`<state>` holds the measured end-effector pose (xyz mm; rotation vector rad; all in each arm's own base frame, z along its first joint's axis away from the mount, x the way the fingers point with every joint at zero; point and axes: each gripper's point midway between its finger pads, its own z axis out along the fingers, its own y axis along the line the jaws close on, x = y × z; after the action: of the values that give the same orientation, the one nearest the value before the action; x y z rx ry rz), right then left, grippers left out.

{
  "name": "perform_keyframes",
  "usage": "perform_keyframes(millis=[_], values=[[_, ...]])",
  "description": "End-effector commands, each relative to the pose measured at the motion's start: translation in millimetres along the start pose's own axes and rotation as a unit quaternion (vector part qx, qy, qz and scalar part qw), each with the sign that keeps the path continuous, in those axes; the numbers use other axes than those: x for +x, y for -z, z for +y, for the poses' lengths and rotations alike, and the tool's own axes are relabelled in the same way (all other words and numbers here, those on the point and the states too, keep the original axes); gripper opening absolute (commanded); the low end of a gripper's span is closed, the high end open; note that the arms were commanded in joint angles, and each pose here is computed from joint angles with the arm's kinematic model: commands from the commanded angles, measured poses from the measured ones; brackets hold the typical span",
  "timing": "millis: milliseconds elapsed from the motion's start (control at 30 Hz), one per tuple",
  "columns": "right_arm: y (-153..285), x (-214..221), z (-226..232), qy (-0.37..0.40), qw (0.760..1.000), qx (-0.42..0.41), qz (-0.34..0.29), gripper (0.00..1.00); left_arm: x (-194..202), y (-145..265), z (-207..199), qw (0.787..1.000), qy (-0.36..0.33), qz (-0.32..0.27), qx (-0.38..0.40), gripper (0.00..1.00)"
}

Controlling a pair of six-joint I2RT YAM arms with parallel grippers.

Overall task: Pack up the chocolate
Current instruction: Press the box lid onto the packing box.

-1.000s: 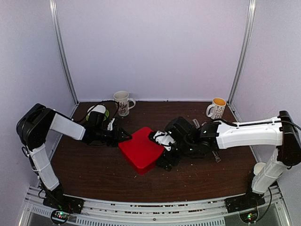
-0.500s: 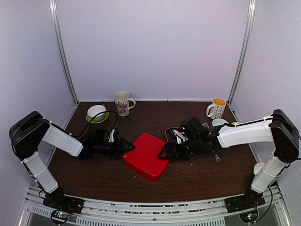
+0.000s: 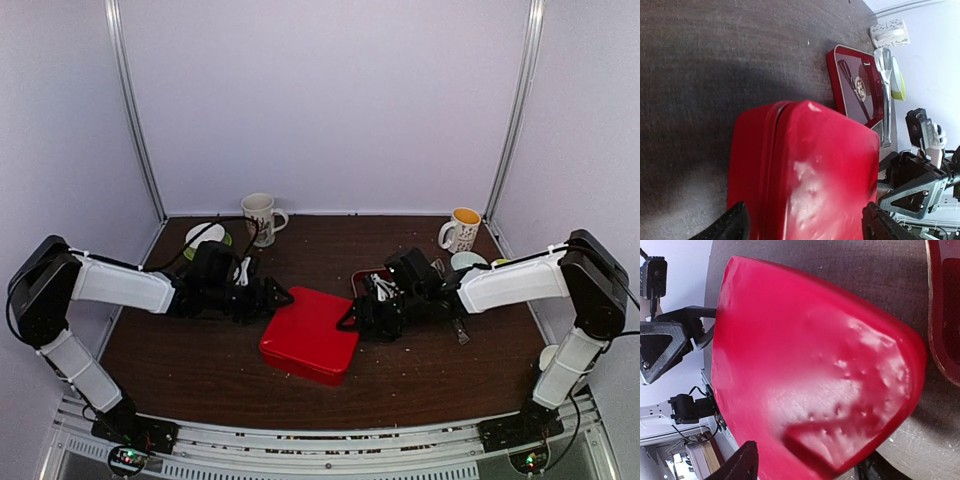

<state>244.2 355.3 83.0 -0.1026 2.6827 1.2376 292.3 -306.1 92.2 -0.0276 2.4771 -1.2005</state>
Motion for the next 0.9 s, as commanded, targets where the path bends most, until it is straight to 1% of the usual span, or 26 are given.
perform_keyframes(millis=[0,133,300,467,633,767,867], values=[[-4,-12,4,0.02,0.999,0.027,-0.001,0.66,-6,-2,12,0.998,-0.042,0.036,-0.019,0.8],[-9,-17,4,0.022,0.998,0.062,0.006,0.76,-3,-8,26,0.995,-0.058,0.065,-0.042,0.8],[-17,-22,2,0.018,0.996,0.083,0.006,0.84,-5,-5,43,0.994,-0.06,0.066,-0.071,0.8],[-26,-26,0,0.024,0.994,0.103,0.008,0.92,-4,-4,51,0.993,-0.059,0.071,-0.078,0.8],[-32,-33,-4,0.038,0.991,0.127,0.01,0.94,1,-10,51,0.995,-0.045,0.082,-0.04,0.8],[-37,-35,-7,0.042,0.99,0.134,0.014,0.95,6,-14,51,0.994,-0.046,0.098,-0.032,0.79],[-38,-35,-8,0.044,0.99,0.135,0.014,0.96,8,-16,55,0.993,-0.046,0.106,-0.037,0.73]])
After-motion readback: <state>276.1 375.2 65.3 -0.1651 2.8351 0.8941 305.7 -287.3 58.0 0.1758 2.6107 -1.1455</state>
